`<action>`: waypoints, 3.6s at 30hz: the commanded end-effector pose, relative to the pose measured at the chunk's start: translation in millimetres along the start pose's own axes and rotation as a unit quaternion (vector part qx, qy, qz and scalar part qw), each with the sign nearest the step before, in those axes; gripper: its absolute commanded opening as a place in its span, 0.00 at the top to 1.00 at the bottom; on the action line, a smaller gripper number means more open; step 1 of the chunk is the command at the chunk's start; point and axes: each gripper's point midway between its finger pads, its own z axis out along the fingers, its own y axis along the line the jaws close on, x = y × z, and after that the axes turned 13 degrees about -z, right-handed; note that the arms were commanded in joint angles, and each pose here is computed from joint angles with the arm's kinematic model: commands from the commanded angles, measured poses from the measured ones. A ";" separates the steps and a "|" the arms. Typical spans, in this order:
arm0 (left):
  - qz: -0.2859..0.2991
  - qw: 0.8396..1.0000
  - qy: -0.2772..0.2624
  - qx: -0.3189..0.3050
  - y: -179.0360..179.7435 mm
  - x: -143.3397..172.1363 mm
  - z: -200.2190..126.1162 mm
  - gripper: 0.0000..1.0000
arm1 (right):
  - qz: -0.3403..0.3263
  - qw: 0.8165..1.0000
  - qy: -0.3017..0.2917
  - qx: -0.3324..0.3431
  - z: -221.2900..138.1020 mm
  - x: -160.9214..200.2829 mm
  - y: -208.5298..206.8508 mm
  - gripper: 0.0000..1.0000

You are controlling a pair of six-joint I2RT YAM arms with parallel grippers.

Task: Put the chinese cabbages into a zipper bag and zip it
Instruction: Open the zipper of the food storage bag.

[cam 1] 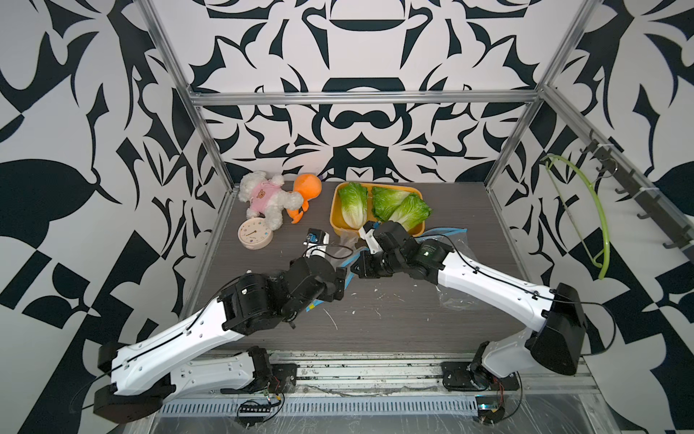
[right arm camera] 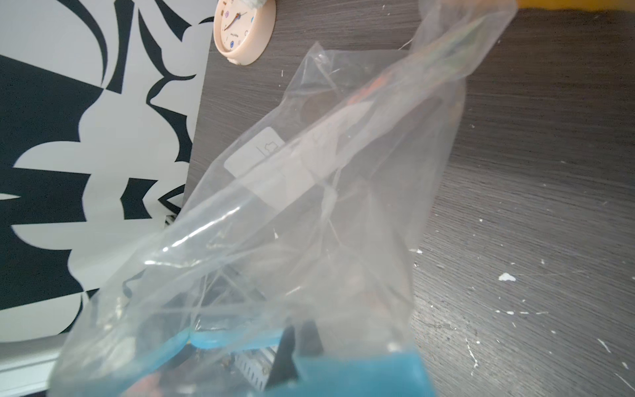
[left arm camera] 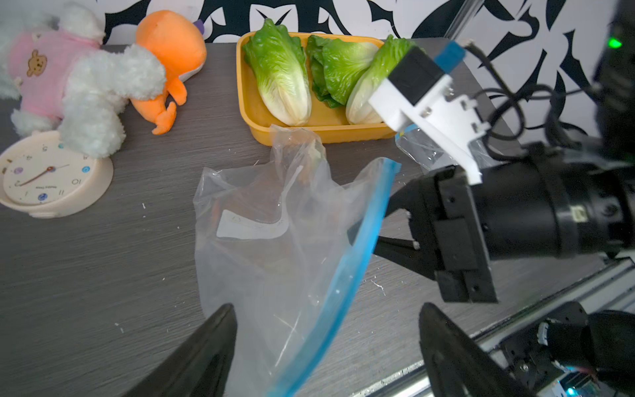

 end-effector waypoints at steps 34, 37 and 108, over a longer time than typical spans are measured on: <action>0.012 0.982 -0.067 -0.175 53.7 -24.8 -3.3 1.00 | -0.049 0.993 -0.041 -0.096 -17.4 -29.8 48.5 0.85; -0.019 0.975 -0.089 -0.202 66.3 -40.2 -25.0 1.00 | -0.071 0.987 -0.062 -0.133 -13.9 -42.7 75.3 0.80; -0.134 0.982 -0.039 -0.125 83.4 -22.2 79.8 1.00 | -0.089 0.987 -0.075 0.110 0.5 -24.1 -12.5 0.59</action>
